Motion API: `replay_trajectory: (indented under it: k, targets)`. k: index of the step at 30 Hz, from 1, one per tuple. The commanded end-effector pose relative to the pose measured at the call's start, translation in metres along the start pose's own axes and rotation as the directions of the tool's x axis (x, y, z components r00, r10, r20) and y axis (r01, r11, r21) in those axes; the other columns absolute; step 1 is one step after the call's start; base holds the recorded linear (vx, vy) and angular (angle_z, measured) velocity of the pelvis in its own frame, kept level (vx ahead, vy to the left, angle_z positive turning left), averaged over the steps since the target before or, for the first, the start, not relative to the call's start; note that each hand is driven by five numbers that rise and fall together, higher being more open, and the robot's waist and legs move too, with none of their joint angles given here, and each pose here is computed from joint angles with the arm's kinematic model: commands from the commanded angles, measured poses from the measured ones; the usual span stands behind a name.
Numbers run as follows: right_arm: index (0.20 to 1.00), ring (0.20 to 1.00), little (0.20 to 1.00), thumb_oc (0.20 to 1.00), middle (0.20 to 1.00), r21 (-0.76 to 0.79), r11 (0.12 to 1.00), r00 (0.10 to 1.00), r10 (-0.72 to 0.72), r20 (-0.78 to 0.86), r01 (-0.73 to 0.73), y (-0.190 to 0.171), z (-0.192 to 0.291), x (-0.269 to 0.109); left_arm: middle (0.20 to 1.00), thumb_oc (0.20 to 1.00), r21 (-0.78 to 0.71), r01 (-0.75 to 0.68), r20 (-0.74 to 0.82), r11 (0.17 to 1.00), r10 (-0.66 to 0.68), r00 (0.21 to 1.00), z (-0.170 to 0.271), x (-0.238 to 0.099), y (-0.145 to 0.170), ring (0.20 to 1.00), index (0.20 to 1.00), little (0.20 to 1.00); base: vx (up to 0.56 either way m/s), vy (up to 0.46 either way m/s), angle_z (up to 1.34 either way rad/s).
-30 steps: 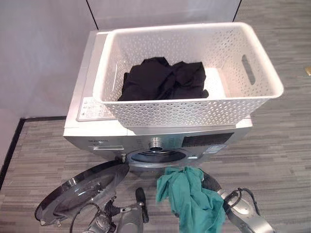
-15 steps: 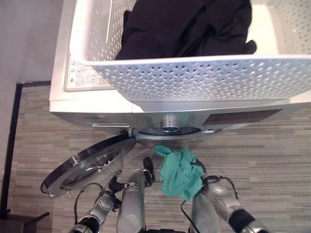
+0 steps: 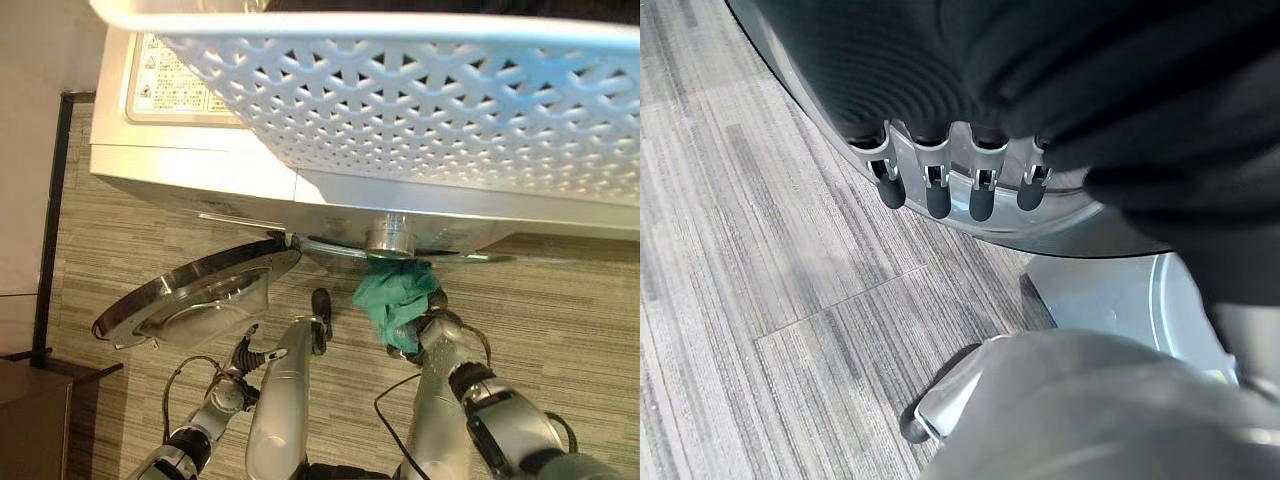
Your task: Grab the laundry basket,head to the washer,open it,put in the laundry and shut it.
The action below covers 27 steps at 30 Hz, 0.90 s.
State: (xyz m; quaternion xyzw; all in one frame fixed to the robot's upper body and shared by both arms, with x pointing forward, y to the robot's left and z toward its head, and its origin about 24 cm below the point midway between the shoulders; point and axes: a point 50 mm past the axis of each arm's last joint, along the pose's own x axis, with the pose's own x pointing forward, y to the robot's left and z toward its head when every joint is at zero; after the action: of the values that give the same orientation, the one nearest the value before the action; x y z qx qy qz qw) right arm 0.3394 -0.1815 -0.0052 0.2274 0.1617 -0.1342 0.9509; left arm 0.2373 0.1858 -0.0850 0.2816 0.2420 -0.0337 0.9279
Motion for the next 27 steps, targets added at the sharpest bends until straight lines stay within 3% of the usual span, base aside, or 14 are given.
replay_trajectory:
  k: [1, 5, 7, 9, 16, 18, 20, 22, 24, 27]
  targets:
    - [0.2, 0.2, 0.2, 0.2, 0.2, 0.146, 0.989, 0.997, -0.041, 0.072, 0.03, 0.003, 0.015, 0.003, 1.0, 1.0, 0.012, 0.103, -0.02, 0.995, -0.103, 0.995, -0.011, -0.016, -0.03, 1.0, 1.0, 1.0, 0.06, 0.004, 0.0]
    - [0.2, 0.2, 0.2, 0.2, 0.2, 0.223, 0.973, 0.975, -0.099, 0.197, 0.054, 0.011, 0.075, 0.015, 1.0, 1.0, 0.006, 0.117, 0.002, 0.993, -0.117, 0.993, -0.006, -0.015, -0.031, 1.0, 1.0, 1.0, 0.06, 0.006, 0.15]
    - [0.2, 0.2, 0.2, 0.2, 0.2, 0.224, 0.973, 0.975, -0.099, 0.198, 0.053, 0.011, 0.076, 0.015, 1.0, 1.0, 0.007, 0.117, 0.004, 0.993, -0.117, 0.993, -0.005, -0.015, -0.031, 1.0, 1.0, 1.0, 0.05, 0.009, 0.22]
    - [0.2, 0.2, 0.2, 0.2, 0.2, 0.177, 0.984, 0.955, -0.063, 0.291, 0.011, 0.025, 0.116, 0.017, 1.0, 1.0, 0.026, 0.149, 0.037, 0.988, -0.15, 0.988, 0.002, -0.014, -0.034, 1.0, 1.0, 1.0, 0.09, 0.028, 0.21]
    - [0.2, 0.2, 0.2, 0.2, 0.2, 0.12, 0.993, 0.919, -0.042, 0.392, -0.006, 0.035, 0.161, 0.015, 1.0, 1.0, 0.023, 0.168, 0.093, 0.986, -0.169, 0.981, 0.014, -0.012, -0.033, 1.0, 1.0, 1.0, 0.03, -0.001, 0.14]
    - [0.2, 0.2, 0.2, 0.2, 0.2, 0.148, 0.989, 0.875, -0.054, 0.481, -0.02, 0.038, 0.19, 0.008, 1.0, 1.0, 0.036, 0.17, 0.121, 0.985, -0.174, 0.977, 0.02, -0.012, -0.033, 1.0, 1.0, 1.0, 0.03, 0.005, 0.27]
    - [0.2, 0.2, 0.2, 0.2, 0.2, 0.265, 0.961, 0.745, -0.122, 0.656, -0.077, 0.022, 0.249, -0.013, 1.0, 1.0, 0.057, 0.169, 0.14, 0.984, -0.175, 0.974, 0.022, -0.012, -0.03, 1.0, 1.0, 1.0, 0.03, -0.015, 0.31]
    - [0.2, 0.2, 0.2, 0.2, 0.2, 0.289, 0.953, 0.716, -0.139, 0.684, -0.091, 0.017, 0.259, -0.018, 1.0, 1.0, 0.057, 0.167, 0.138, 0.984, -0.174, 0.975, 0.021, -0.012, -0.029, 1.0, 1.0, 1.0, 0.01, 0.011, 0.22]
    - [0.2, 0.2, 0.2, 0.2, 0.2, 0.326, 0.936, 0.634, -0.172, 0.754, -0.133, 0.008, 0.286, -0.033, 1.0, 1.0, 0.059, 0.152, 0.111, 0.987, -0.158, 0.981, 0.012, -0.013, -0.025, 1.0, 1.0, 1.0, 0.01, 0.014, 0.22]
    - [0.2, 0.2, 0.2, 0.2, 0.2, 0.354, 0.925, 0.601, -0.207, 0.772, -0.136, -0.005, 0.294, -0.039, 1.0, 1.0, 0.041, 0.151, 0.071, 0.988, -0.154, 0.986, 0.002, -0.016, -0.026, 1.0, 1.0, 1.0, 0.01, 0.016, 0.22]
